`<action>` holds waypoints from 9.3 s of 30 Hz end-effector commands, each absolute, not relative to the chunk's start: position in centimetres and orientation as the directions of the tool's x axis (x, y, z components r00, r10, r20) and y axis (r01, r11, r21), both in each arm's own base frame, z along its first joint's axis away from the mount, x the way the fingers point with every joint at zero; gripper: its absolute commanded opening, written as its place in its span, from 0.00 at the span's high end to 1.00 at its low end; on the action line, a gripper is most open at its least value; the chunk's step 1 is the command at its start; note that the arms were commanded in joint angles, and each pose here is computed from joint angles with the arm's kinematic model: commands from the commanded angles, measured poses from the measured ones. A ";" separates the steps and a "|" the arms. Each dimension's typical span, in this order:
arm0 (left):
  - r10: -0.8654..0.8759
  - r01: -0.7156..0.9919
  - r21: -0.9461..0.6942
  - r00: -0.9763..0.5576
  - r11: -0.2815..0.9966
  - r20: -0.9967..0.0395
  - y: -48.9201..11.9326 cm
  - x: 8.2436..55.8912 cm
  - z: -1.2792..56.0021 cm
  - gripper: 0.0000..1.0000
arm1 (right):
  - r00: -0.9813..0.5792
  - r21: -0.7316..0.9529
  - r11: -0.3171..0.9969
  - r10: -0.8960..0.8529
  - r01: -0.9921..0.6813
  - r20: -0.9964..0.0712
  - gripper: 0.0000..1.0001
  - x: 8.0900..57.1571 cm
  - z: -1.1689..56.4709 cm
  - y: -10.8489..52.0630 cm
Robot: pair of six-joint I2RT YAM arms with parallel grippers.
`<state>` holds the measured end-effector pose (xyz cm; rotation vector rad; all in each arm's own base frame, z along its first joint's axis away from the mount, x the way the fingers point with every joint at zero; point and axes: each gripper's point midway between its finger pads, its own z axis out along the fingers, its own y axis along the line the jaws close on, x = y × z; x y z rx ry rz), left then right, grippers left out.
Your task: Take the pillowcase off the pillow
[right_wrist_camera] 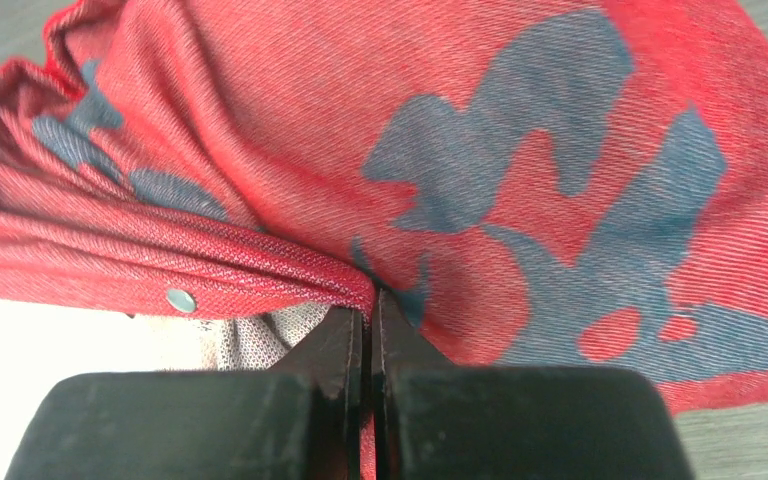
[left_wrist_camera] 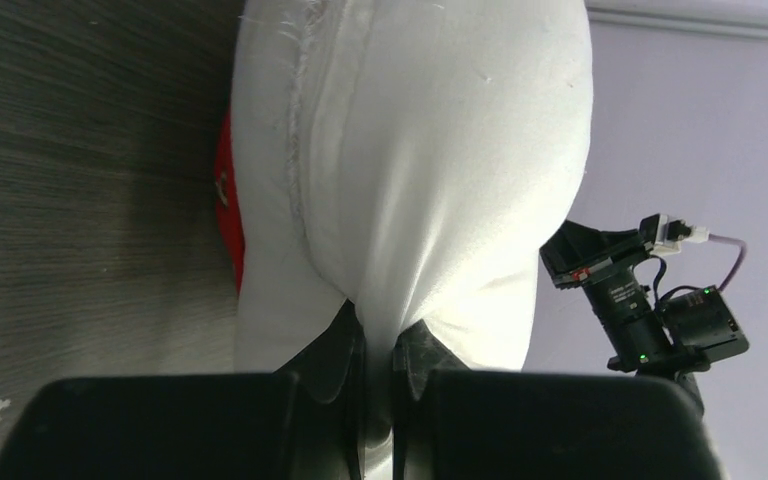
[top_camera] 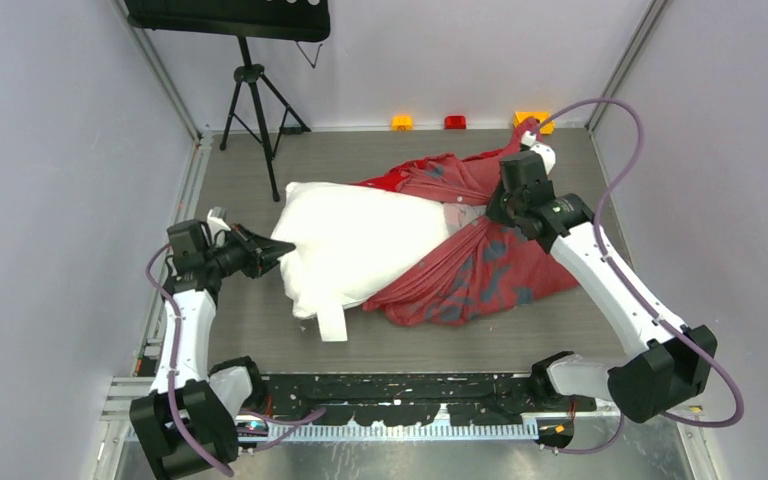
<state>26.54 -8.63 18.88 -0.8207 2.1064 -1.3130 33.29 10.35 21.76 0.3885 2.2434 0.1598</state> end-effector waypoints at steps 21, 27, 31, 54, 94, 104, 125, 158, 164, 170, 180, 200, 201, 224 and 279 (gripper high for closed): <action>-0.713 -0.163 -0.767 -0.524 0.621 -0.466 -5.7 27.7 22.0 1.00 | -0.600 0.483 0.862 0.305 -0.157 -0.739 0.16 30.2 31.0 12.7; -0.627 -0.173 -0.628 -0.456 0.759 -0.632 -4.8 26.8 23.0 1.00 | -0.576 0.476 0.861 0.300 -0.180 -0.761 0.13 31.9 33.9 13.6; -0.604 -0.135 -0.634 -0.504 0.761 -0.618 -5.7 26.5 22.3 1.00 | -0.566 0.397 0.887 0.208 -0.235 -0.798 0.12 33.3 35.6 16.9; -0.538 -0.031 -0.635 -0.562 0.772 -0.628 -7.2 25.6 21.4 1.00 | -0.590 0.248 0.734 -0.249 -0.632 -0.768 0.08 36.8 28.9 36.3; -0.590 -0.067 -0.649 -0.498 0.757 -0.636 -6.6 25.3 22.5 1.00 | -0.623 0.205 0.971 0.238 0.127 -0.745 0.27 49.4 26.5 10.2; -0.587 -0.082 -0.639 -0.498 0.765 -0.638 -6.2 26.5 22.4 1.00 | -0.528 0.096 0.983 0.000 -0.154 -0.850 0.10 37.8 33.9 20.3; -0.589 -0.101 -0.643 -0.526 0.759 -0.613 -6.4 26.1 21.9 1.00 | -0.562 0.363 0.932 0.308 0.015 -0.768 0.09 20.9 26.7 27.9; -0.551 -0.170 -0.549 -0.502 0.818 -0.666 -4.1 27.5 21.6 1.00 | -0.658 0.173 0.956 0.290 0.238 -0.695 0.84 21.2 12.0 19.4; -0.575 -0.277 -0.507 -0.478 0.816 -0.665 -1.3 28.7 21.2 1.00 | -0.566 0.148 0.881 0.409 0.450 -0.716 0.99 22.9 12.5 9.0; -0.674 -0.399 -0.544 -0.407 0.738 -0.616 2.4 28.7 20.7 1.00 | -0.361 0.192 0.753 0.501 0.629 -0.787 1.00 22.9 15.9 2.2; -0.690 -0.373 -0.581 -0.374 0.723 -0.619 2.0 28.9 21.2 1.00 | -0.401 0.322 0.883 0.447 0.343 -0.799 1.00 25.5 22.5 6.4; -0.112 0.170 -0.201 -0.424 0.965 -0.899 -9.2 26.5 31.1 0.04 | -0.565 0.478 0.878 0.387 -0.016 -0.729 1.00 28.0 28.0 15.8; -0.064 0.216 -0.168 -0.418 0.962 -0.906 -10.1 26.2 31.2 0.04 | -0.569 0.477 0.879 0.385 -0.013 -0.726 1.00 28.0 27.9 15.9; 0.724 0.555 0.547 -0.155 0.627 -0.672 -27.6 23.3 26.2 0.00 | -0.586 0.518 0.855 0.418 -0.004 -0.694 1.00 27.6 27.6 16.3; -0.040 0.068 -0.096 -0.572 0.993 -0.819 -8.3 27.0 21.6 1.00 | -0.466 0.296 0.939 0.343 0.172 -0.816 0.74 25.8 23.6 6.4</action>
